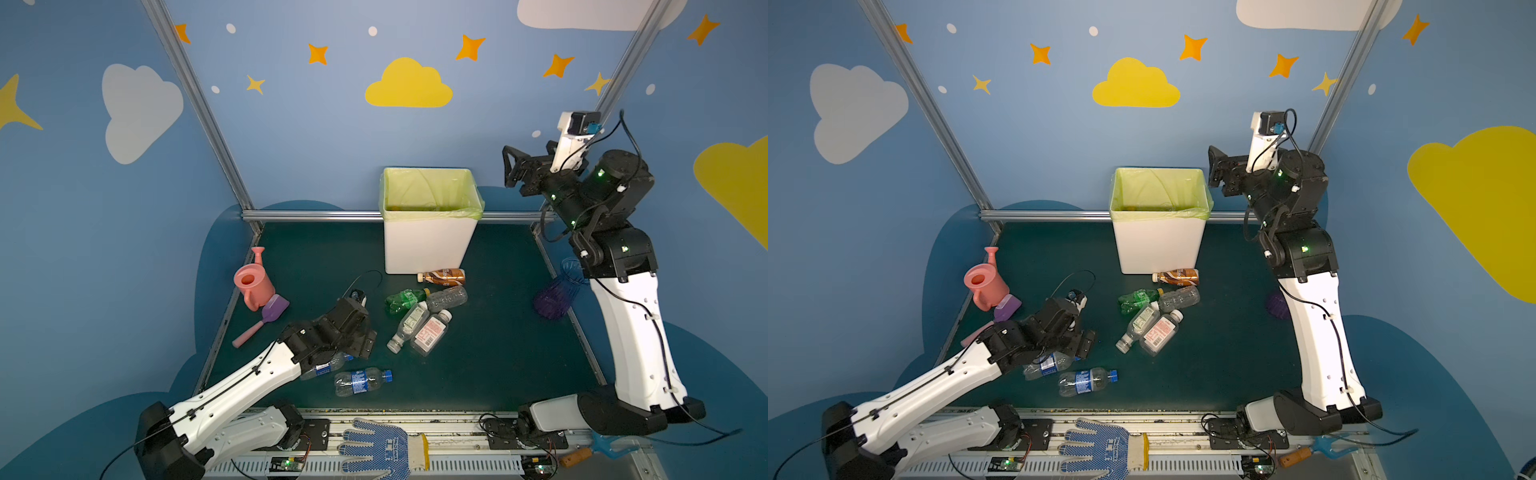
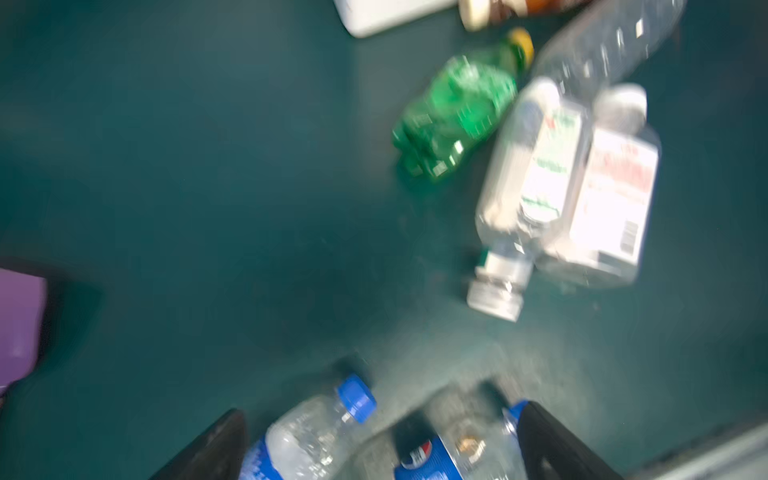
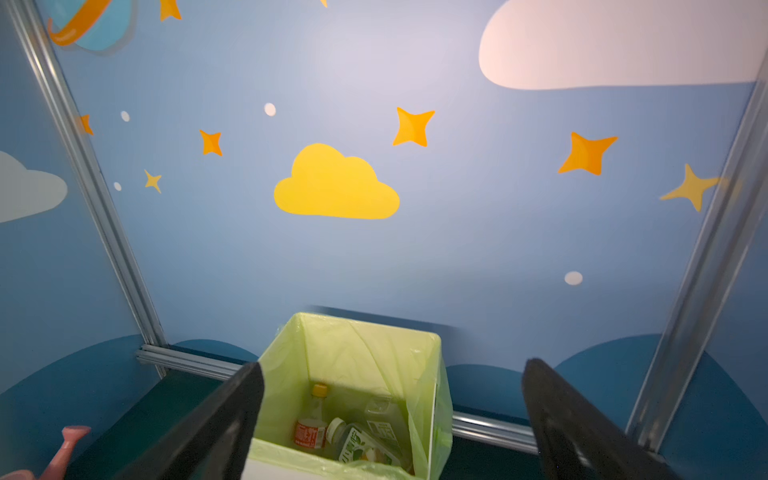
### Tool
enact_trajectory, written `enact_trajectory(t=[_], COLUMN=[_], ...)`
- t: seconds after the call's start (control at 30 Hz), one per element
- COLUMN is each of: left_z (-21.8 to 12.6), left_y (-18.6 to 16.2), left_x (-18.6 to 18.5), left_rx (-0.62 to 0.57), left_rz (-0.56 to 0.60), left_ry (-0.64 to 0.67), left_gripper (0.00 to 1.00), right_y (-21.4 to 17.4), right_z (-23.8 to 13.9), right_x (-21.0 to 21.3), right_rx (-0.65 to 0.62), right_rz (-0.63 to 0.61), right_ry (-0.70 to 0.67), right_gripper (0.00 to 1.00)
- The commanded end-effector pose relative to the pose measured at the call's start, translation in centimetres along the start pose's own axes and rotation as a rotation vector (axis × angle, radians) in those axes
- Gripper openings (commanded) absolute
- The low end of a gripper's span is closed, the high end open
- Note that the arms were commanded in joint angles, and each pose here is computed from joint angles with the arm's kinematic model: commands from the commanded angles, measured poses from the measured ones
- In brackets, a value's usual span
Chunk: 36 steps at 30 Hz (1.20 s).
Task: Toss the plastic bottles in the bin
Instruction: 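Withdraw the right gripper while the left gripper reaches toward the blue-capped bottles, then lower the left gripper onto a blue-capped water bottle and close it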
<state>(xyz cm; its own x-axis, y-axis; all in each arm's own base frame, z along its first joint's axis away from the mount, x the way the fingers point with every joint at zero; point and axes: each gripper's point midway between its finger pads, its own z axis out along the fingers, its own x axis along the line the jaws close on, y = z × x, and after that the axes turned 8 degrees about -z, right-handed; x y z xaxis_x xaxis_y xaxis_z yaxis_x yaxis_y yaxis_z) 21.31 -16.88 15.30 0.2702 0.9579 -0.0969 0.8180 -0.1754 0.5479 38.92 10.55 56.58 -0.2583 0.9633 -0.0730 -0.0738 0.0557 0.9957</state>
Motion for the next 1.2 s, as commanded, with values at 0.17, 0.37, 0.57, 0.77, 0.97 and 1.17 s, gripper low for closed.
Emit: enact_trajectory(t=[0.17, 0.37, 0.57, 0.77, 0.97, 1.17], left_z=[1.0, 1.6, 1.2, 0.3, -0.5, 1.0], left_y=[-4.6, -7.0, -8.3, -7.8, -7.9, -9.9], left_x=[-4.2, -6.6, -7.3, -5.5, -3.6, -4.6], left_rx=[0.342, 0.482, 0.577, 0.543, 0.579, 0.686], left_rz=[0.056, 0.129, 0.194, 0.237, 0.296, 0.368], left_ry=[-0.139, -0.145, -0.066, 0.066, 0.199, 0.22], left_gripper=[0.86, 0.85, 0.86, 0.89, 0.9, 0.91], right_y=[-14.7, -20.8, -24.3, -27.6, -29.1, -29.1], right_z=[-0.5, -4.0, -6.3, -7.9, -9.1, -9.6], right_x=[-4.1, -6.1, -6.9, -7.2, -7.8, -8.3], right_rx=[0.306, 0.414, 0.476, 0.528, 0.548, 0.543], right_rz=[0.174, 0.271, 0.322, 0.379, 0.415, 0.435], right_ry=[-0.085, -0.155, -0.201, -0.231, -0.254, -0.267], right_gripper=[0.97, 0.97, 0.97, 0.97, 0.97, 0.97])
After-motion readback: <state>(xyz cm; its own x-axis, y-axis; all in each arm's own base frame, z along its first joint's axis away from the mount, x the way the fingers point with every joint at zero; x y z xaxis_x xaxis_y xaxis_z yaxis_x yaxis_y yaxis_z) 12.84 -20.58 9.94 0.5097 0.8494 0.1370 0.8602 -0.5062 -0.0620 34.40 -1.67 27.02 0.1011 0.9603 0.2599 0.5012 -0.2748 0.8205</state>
